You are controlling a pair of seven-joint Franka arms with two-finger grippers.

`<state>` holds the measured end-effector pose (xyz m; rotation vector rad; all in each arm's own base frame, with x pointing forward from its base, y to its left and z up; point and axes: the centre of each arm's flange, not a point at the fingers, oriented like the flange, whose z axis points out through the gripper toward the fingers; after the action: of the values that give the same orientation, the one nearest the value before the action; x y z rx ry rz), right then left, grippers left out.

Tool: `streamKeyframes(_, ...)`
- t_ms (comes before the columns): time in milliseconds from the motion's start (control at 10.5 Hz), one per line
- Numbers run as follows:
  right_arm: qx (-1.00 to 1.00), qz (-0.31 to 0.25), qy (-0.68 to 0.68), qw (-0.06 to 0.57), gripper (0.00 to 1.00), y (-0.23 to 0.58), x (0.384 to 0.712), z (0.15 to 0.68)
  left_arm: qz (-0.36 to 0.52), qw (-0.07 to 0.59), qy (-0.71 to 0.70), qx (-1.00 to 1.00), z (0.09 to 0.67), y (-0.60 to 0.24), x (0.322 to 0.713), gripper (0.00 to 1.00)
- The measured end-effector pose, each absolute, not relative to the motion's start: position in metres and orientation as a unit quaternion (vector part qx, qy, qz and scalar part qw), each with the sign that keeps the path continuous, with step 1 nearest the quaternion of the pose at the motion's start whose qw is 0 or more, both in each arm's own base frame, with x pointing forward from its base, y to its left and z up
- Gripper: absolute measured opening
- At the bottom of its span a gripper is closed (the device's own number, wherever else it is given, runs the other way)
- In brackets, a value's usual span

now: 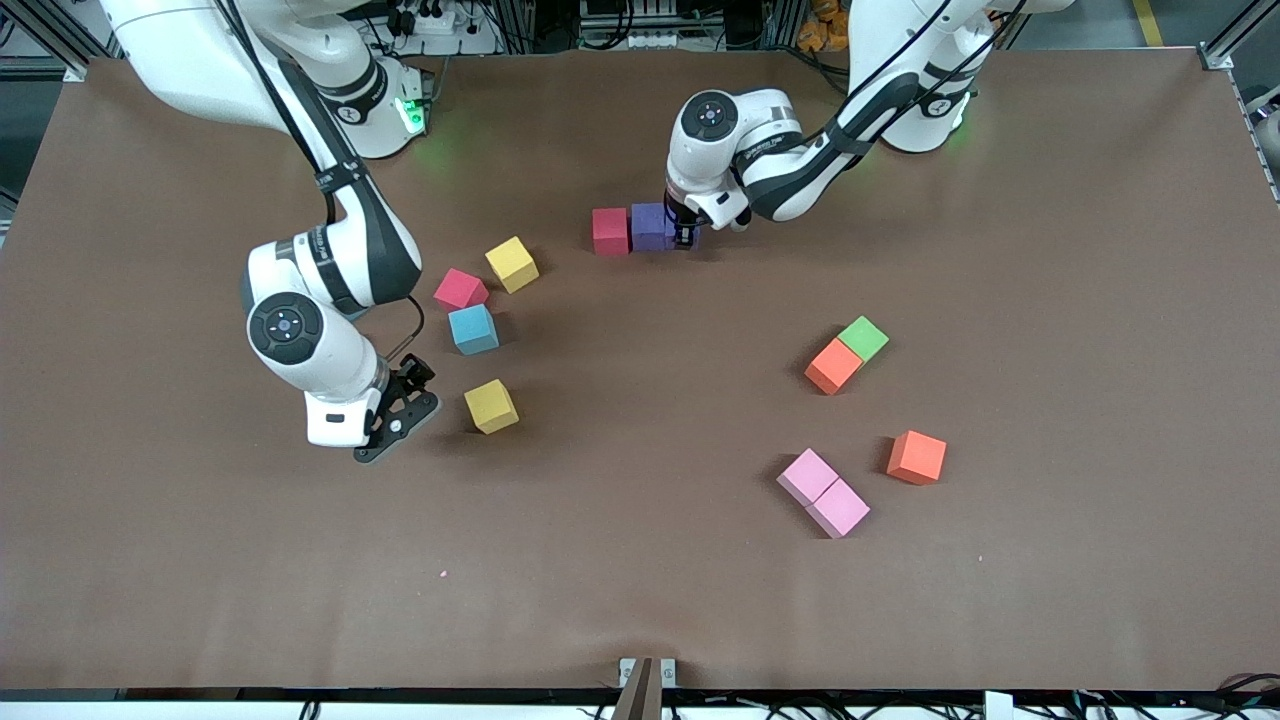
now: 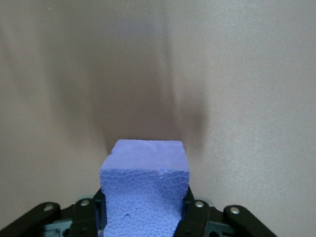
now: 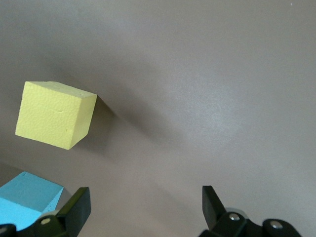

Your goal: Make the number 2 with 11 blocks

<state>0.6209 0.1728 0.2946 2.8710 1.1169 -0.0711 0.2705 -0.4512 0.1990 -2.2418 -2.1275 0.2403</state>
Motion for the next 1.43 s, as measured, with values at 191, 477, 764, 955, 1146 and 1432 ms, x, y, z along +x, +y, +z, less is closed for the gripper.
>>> streamKeyframes(191, 0.936, -0.023, 0.351, 0.03, 1.0, 0.174, 0.621, 0.293, 0.078, 0.02, -0.686, -0.723, 0.199, -0.451, 0.271, 0.55)
streamKeyframes(477, 0.938, -0.022, 0.344, 0.029, 1.0, 0.178, 0.621, 0.293, 0.081, 0.018, -0.688, -0.721, 0.2, -0.455, 0.273, 0.55)
streamKeyframes(764, 0.938, -0.022, 0.344, 0.029, 1.0, 0.179, 0.621, 0.293, 0.085, 0.018, -0.69, -0.719, 0.199, -0.458, 0.276, 0.55)
streamKeyframes(955, 0.938, -0.022, 0.344, 0.029, 1.0, 0.179, 0.621, 0.293, 0.085, 0.017, -0.69, -0.719, 0.199, -0.458, 0.276, 0.55)
streamKeyframes(1146, 0.938, -0.022, 0.344, 0.029, 1.0, 0.179, 0.621, 0.292, 0.076, 0.021, -0.683, -0.726, 0.199, -0.457, 0.276, 0.79)
streamKeyframes(1432, 0.94, -0.022, 0.339, 0.029, 1.0, 0.181, 0.621, 0.292, 0.055, 0.033, -0.68, -0.731, 0.206, -0.46, 0.286, 1.0)
